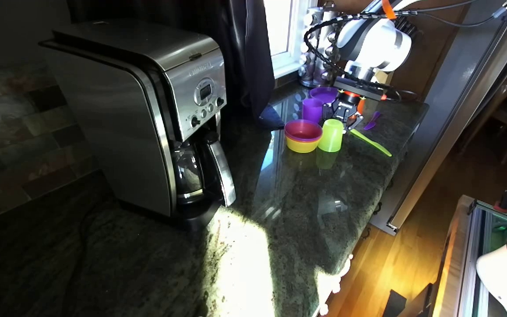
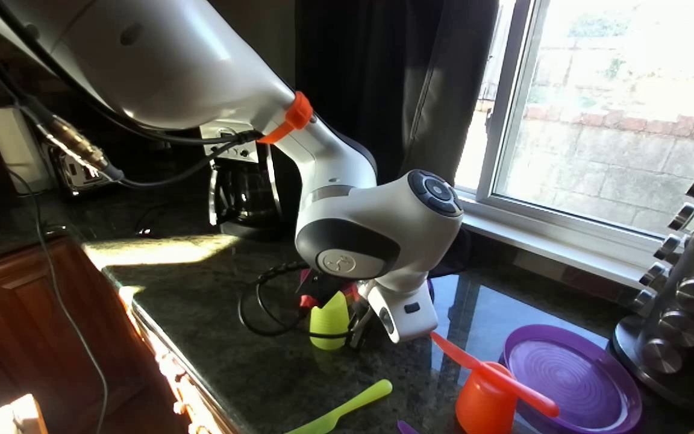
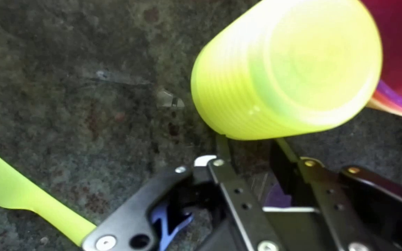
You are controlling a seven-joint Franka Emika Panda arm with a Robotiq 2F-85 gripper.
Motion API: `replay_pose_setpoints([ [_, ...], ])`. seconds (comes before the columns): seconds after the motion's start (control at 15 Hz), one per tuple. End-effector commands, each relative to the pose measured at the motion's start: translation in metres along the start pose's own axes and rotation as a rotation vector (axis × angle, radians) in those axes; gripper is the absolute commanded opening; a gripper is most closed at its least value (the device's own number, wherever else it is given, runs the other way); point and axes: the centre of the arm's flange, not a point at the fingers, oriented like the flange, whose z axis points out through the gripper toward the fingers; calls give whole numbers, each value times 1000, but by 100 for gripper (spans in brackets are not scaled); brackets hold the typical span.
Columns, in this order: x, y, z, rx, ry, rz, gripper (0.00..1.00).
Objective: Remove the yellow knife from the top of the yellow cup then place the cup upside down.
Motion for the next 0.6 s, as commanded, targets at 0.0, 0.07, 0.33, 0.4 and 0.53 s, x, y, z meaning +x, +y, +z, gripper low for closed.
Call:
replay_pose_setpoints([
  [0.0,2,-2,1,-2,-10,-10,6],
  [0.07,3,-1,1,-2,-12,-9,35],
  [0.33,2,-3,2,-1,-23,-16,57],
  [0.4,2,-3,2,-2,-21,-17,64],
  [0.53,1,-4,2,-3,-24,-22,80],
])
